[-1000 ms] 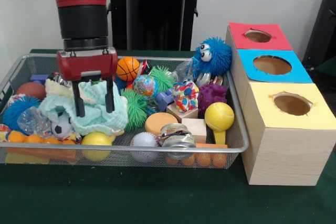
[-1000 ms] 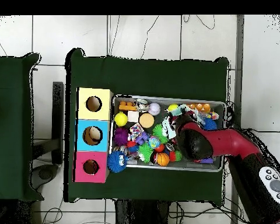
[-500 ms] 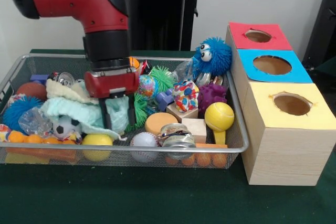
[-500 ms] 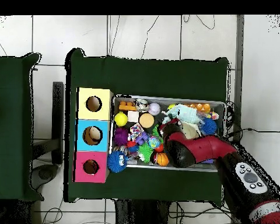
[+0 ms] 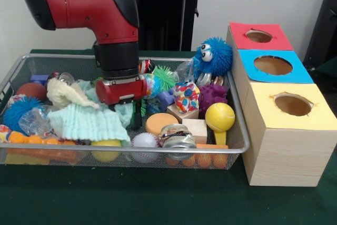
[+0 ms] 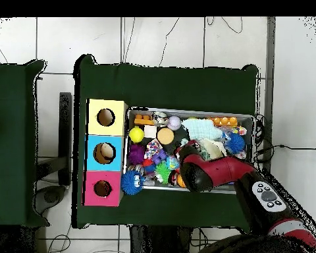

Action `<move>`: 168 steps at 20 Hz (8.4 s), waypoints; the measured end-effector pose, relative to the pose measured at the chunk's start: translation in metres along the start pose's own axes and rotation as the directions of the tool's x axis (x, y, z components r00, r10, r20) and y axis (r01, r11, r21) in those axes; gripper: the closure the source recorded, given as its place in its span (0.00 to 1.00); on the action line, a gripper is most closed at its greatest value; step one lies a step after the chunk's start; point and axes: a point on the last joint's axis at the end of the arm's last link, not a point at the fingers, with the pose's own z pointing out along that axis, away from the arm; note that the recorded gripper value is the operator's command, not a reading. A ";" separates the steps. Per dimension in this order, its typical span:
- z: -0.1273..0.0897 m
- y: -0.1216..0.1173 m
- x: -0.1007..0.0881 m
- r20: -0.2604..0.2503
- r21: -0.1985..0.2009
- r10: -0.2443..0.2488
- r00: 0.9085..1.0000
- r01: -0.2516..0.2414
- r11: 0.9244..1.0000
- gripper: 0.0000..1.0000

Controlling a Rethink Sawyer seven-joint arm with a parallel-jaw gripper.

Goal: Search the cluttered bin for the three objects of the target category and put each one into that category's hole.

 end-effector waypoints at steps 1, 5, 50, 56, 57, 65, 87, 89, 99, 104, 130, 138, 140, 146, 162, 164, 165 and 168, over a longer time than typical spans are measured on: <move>-0.001 -0.002 0.002 -0.017 0.002 0.004 1.000 -0.004 1.000 0.00; -0.005 -0.007 0.013 -0.097 0.004 0.006 0.995 -0.005 1.000 0.00; -0.096 -0.102 -0.047 -0.189 0.015 0.264 0.946 -0.266 0.964 0.00; -0.095 -0.101 -0.043 -0.194 0.020 0.240 0.951 -0.241 0.970 0.00; -0.094 -0.101 -0.042 -0.195 0.021 0.235 0.952 -0.235 0.972 0.00; -0.080 -0.093 -0.020 -0.234 0.025 0.178 0.956 -0.177 0.984 0.00; -0.052 -0.057 0.035 -0.342 -0.019 0.137 0.930 -0.152 0.988 1.00; -0.056 -0.060 0.029 -0.340 -0.012 0.137 0.931 -0.150 0.989 1.00; -0.100 -0.062 -0.041 -0.400 0.007 0.151 0.904 -0.162 0.987 1.00; -0.126 -0.050 -0.086 -0.392 0.016 0.141 0.909 -0.147 0.989 1.00; -0.129 0.046 -0.096 -0.275 0.028 0.100 0.956 -0.096 0.995 0.00; -0.129 0.050 -0.076 -0.312 0.026 0.141 0.939 -0.140 0.990 0.00; -0.129 0.049 -0.076 -0.314 0.026 0.147 0.938 -0.146 0.989 0.00; -0.132 0.039 -0.078 -0.348 0.028 0.183 0.919 -0.185 0.982 0.00; -0.118 -0.053 -0.077 -0.299 0.060 0.318 0.900 -0.315 0.947 0.00; -0.115 -0.057 -0.077 -0.292 0.055 0.324 0.900 -0.322 0.945 0.00; -0.109 -0.062 -0.079 -0.280 0.047 0.332 0.901 -0.333 0.942 0.00; -0.103 -0.065 -0.082 -0.269 0.039 0.334 0.903 -0.336 0.941 0.00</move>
